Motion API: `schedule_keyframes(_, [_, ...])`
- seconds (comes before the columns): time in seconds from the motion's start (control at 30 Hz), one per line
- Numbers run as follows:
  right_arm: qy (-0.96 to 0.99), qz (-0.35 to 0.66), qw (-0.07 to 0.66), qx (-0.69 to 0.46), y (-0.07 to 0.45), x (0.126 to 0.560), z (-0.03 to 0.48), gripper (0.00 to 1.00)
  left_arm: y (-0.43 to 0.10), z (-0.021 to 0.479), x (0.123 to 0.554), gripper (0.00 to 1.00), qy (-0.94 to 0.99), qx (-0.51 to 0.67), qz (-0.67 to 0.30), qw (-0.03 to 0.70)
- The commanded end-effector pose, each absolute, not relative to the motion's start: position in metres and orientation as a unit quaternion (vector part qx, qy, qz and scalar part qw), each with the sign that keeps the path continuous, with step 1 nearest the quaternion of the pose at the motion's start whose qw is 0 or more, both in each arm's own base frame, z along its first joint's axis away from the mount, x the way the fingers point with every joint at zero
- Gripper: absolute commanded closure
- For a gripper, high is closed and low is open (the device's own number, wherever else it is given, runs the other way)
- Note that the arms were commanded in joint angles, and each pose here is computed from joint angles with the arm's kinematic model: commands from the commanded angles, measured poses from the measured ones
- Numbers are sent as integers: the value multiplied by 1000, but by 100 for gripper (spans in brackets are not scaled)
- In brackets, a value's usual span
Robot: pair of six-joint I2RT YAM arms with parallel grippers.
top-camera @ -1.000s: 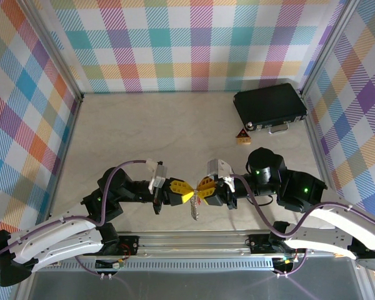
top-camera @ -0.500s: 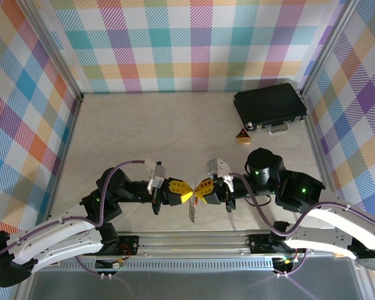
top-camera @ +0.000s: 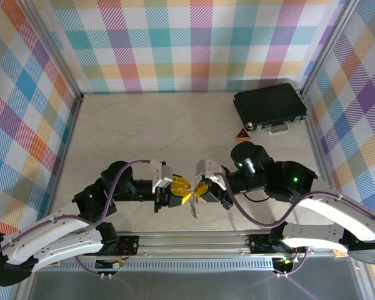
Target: Put the keys on the keyring
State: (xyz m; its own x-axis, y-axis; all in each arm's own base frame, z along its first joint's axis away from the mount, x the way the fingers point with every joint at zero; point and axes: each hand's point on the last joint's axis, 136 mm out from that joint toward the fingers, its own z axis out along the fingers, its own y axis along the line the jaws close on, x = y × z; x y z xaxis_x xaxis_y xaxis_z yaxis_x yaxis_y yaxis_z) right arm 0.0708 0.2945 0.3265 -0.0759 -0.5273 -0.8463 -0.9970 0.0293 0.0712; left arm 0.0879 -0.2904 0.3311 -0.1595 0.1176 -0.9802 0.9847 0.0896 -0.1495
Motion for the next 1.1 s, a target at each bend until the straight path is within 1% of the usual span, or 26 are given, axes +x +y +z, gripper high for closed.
schedule_keyframes(0.0, [624,352,311,-624,291,63,328,100,-288,329,86,71,593,487,-465,441])
schedule_keyframes(0.1, [621,352,303,-631,295,62,327,100,-289,330,86,72,593,488,-464,441])
schedule_keyframes(0.2, [616,358,303,-633,297,61,328,100,-292,329,87,78,595,492,-462,436])
schedule_keyframes(0.37, [608,370,297,-636,300,57,328,100,-294,323,88,80,597,499,-458,430])
schedule_keyframes(0.43, [608,372,292,-637,302,56,327,100,-296,322,87,84,596,501,-459,428])
schedule_keyframes(0.6, [604,379,293,-637,303,54,327,100,-296,325,86,100,588,498,-466,435])
schedule_keyframes(0.73, [610,380,304,-625,303,57,328,100,-294,332,85,100,580,489,-474,447])
schedule_keyframes(0.8, [606,388,320,-616,302,57,333,92,-292,337,84,100,573,484,-480,455])
schedule_keyframes(0.93, [598,409,343,-597,302,57,339,74,-292,346,81,100,555,479,-494,467])
schedule_keyframes(1.07, [606,406,354,-586,300,60,341,71,-294,356,76,100,534,481,-511,471])
